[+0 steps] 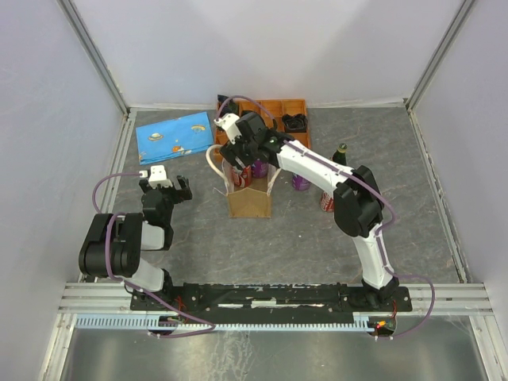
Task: Take the beverage out of the canvas bag
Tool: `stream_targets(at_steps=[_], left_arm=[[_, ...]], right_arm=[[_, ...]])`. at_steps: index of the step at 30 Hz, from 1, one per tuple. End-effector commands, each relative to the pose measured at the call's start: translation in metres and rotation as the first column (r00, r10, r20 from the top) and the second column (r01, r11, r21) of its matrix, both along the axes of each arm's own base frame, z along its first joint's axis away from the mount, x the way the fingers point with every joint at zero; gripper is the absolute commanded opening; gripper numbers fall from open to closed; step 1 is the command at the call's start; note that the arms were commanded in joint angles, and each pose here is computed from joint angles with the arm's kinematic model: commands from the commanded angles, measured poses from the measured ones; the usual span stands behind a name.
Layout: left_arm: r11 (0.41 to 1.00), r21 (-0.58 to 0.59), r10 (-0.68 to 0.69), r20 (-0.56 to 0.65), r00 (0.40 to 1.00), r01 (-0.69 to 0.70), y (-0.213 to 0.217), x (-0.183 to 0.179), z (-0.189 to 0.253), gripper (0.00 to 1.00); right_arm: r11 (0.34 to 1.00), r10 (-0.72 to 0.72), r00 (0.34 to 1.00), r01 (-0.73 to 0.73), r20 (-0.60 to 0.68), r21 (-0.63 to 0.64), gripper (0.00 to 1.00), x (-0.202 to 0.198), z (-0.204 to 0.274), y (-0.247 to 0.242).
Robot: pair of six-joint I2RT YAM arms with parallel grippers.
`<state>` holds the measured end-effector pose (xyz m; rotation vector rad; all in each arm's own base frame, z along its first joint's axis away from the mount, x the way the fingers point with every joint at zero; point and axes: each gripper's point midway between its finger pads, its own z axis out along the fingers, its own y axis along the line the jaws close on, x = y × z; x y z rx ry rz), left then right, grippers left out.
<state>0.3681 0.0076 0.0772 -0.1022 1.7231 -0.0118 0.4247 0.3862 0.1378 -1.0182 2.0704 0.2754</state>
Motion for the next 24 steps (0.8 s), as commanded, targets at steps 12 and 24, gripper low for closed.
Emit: stream_targets(at_steps=[12,24], left_arm=[[0.999,0.046,-0.024,0.046,0.999,0.022,-0.001,0.009,0.014,0.99],[0.999,0.046,-0.024,0.048,0.999,0.022,-0.002,0.009,0.014,0.99]], right_arm=[[0.997,0.076,0.992,-0.075,-0.098,0.009,0.85,-0.012,-0.018,0.007],[0.993,0.059,0.987,-0.073,-0.152,-0.088,0.85,-0.020,-0.056,-0.007]])
